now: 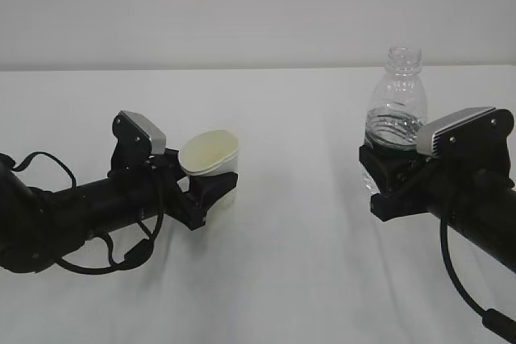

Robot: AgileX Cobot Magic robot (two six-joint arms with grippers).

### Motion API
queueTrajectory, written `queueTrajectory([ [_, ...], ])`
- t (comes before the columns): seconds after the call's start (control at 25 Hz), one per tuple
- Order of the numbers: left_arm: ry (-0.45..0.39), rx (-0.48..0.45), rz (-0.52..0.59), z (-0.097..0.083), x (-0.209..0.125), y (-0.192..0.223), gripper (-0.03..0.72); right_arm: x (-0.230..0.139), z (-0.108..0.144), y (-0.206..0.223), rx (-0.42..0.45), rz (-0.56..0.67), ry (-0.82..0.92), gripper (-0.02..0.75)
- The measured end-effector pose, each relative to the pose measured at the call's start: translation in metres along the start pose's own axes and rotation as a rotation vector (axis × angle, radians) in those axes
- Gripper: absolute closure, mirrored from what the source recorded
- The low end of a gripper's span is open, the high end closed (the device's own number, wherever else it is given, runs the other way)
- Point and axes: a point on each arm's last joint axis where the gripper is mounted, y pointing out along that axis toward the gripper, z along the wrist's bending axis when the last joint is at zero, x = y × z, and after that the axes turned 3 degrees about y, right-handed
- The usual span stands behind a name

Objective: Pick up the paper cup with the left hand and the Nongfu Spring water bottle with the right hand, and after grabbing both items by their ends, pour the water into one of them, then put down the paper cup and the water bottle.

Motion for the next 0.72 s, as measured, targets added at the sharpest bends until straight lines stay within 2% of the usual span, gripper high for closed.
queueTrajectory([
  [0.24,-0.014,-0.069,-0.023,-0.006,0.014,-0.002,0.217,0.000,-0.001,0.000,-0.011,0.000,0.005,0.324],
  [0.72,-0.034,-0.317,0.008,-0.022,0.022,0.004,0.217,-0.004,-0.001,-0.004,-0.014,0.017,0.001,0.325],
])
